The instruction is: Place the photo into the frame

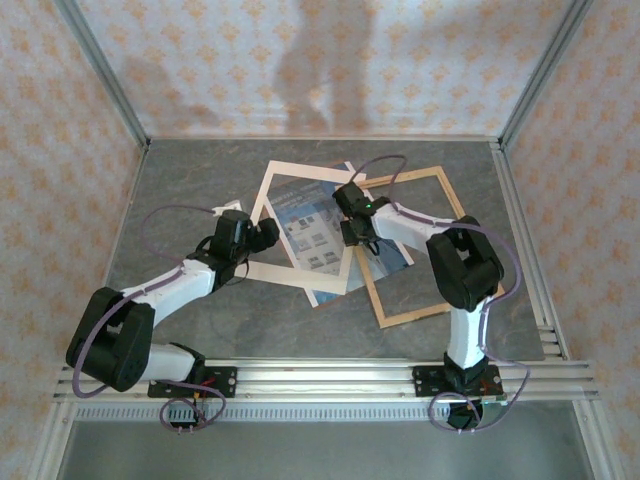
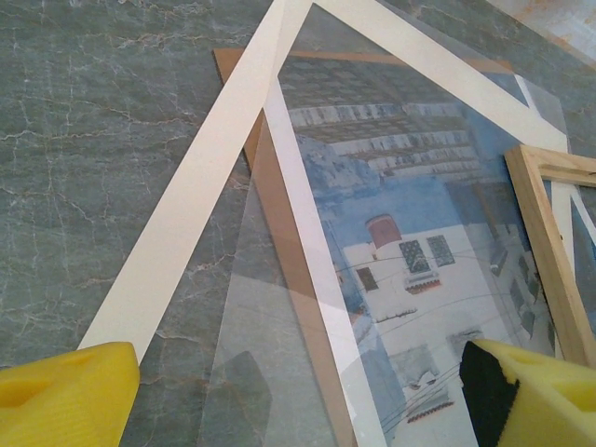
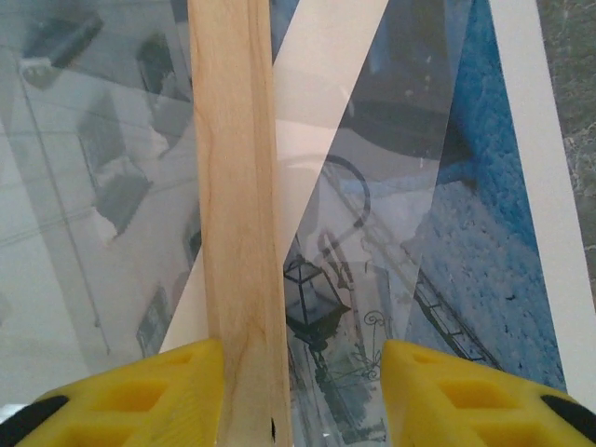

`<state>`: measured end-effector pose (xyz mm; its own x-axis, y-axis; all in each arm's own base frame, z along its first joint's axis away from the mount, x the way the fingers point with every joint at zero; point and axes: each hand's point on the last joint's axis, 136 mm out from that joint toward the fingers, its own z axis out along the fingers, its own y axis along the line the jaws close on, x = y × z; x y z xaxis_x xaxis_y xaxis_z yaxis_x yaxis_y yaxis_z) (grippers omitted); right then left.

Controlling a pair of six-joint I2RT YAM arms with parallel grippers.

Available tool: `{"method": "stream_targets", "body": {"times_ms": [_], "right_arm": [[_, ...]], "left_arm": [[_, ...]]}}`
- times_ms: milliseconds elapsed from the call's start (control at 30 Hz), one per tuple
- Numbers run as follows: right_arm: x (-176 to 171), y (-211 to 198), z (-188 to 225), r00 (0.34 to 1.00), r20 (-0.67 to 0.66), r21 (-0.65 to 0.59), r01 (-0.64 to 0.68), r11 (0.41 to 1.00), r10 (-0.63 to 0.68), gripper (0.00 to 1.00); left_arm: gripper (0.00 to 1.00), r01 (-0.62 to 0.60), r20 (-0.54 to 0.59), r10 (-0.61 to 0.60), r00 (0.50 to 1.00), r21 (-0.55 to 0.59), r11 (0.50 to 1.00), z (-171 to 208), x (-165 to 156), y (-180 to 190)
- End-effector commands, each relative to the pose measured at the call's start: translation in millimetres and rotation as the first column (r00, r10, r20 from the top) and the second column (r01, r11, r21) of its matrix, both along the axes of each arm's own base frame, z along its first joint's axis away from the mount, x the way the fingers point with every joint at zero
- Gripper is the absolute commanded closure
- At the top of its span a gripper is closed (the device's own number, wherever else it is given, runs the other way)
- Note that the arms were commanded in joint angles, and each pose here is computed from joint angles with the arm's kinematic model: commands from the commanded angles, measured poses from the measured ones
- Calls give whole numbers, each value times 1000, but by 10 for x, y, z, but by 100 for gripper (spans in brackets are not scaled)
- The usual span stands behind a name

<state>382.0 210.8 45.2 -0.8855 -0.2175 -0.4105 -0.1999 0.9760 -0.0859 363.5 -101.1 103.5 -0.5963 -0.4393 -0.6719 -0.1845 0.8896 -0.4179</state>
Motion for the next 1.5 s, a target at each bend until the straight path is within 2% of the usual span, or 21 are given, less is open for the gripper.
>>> {"method": "stream_targets", "body": {"times_ms": [0, 167, 400, 667, 1000, 1467], "right_arm": [[-32, 7, -21, 1000, -23, -6, 2, 1000, -3, 57], [-38, 5, -108, 999, -40, -13, 10, 1000, -10, 62], [-40, 87, -88, 999, -39, 39, 8, 999, -7, 55], [-45, 140, 172, 1000, 18, 112, -1, 994, -1, 55], [-82, 137, -33, 1000, -26, 90, -9, 996, 12, 55], [-56, 152, -155, 999, -47, 69, -21, 997, 24, 69]], "left_arm": [[10, -2, 53, 1, 999, 7, 1000, 189, 74, -10], [10, 0, 45, 0, 999, 7, 1000, 154, 79, -17], [10, -3, 37, 2, 999, 11, 1000, 117, 74, -13], [10, -2, 38, 2, 999, 9, 1000, 119, 78, -14], [9, 6, 33, -6, 999, 8, 1000, 97, 84, -31], [9, 16, 24, -16, 1000, 7, 1000, 68, 93, -53]]}}
